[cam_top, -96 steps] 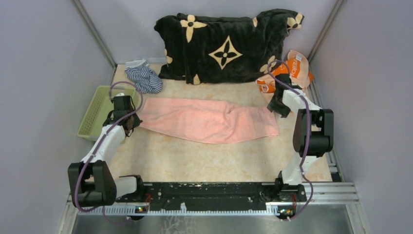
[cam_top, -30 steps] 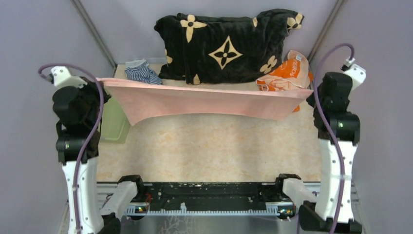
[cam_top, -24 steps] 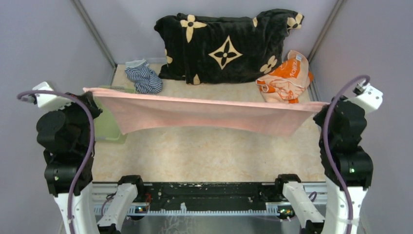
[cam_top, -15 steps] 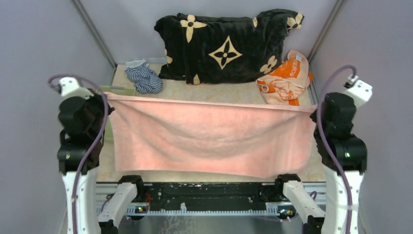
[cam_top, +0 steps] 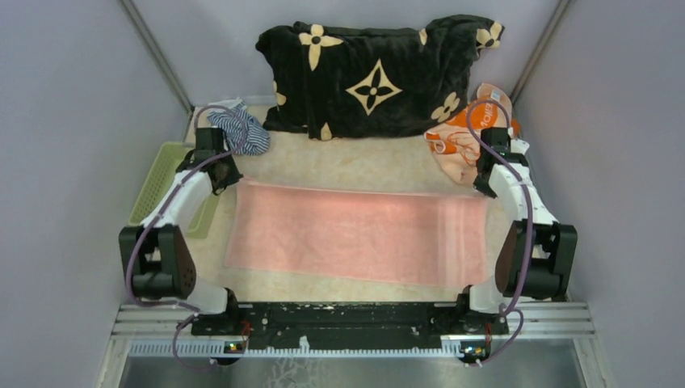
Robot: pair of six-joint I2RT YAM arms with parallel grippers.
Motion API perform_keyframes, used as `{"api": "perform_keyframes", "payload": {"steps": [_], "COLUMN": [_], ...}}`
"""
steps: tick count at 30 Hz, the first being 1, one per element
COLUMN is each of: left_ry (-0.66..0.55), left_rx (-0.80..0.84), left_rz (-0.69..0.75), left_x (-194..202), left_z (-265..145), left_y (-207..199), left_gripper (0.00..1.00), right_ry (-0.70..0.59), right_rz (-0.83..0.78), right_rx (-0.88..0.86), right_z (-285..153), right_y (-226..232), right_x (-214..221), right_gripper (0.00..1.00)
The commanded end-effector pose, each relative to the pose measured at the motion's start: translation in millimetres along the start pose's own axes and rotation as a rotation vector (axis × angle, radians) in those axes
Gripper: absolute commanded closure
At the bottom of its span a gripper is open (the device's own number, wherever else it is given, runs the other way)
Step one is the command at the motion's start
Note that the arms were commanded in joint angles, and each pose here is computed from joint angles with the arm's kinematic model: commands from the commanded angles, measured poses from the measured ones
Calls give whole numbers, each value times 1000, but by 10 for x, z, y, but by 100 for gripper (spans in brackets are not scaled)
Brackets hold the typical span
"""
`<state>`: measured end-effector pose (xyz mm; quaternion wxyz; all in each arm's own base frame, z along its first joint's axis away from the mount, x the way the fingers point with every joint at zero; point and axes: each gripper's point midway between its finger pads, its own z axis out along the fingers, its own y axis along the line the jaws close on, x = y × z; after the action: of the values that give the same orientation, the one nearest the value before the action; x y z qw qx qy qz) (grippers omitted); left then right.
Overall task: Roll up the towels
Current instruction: Flatten out the towel at the center of the board, then fold the towel at the center of the board.
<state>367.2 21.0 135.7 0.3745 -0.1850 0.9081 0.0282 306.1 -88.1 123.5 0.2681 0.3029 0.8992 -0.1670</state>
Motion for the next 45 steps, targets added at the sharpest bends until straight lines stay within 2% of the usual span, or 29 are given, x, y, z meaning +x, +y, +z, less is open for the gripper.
{"api": "perform_keyframes", "payload": {"steps": [1,5,10,15,19,36,41,45], "left_ry": [-59,-55,-91,-113,-123,9,5,42], "left_rx": [81,106,147,161,160,-19,-43,-65], "left_rz": [-48,-40,-34,-26,-41,-86,-161,-223], "left_x": [-432,-624,-878,-976,-938,208,525,857], "left_z": [386,636,726,664,471,-257,-443,-392], "left_y": [-281,-429,-569,-596,-545,291,430,500], "left_gripper": [100,100,100,100,100,100,100,100], "right_ry": [-164,-197,-210,-175,-156,93,100,90], "right_rz": [109,96,65,60,91,178,266,320], "right_rx": [-102,-118,-120,-109,-112,20,72,105], "right_z": [138,278,318,323,149,-287,-353,-328], "right_y": [333,405,467,436,336,-416,-611,-677], "right_x": [-620,-898,-1119,-1120,-997,475,775,878], "right_gripper": [100,100,100,100,100,100,100,100]}}
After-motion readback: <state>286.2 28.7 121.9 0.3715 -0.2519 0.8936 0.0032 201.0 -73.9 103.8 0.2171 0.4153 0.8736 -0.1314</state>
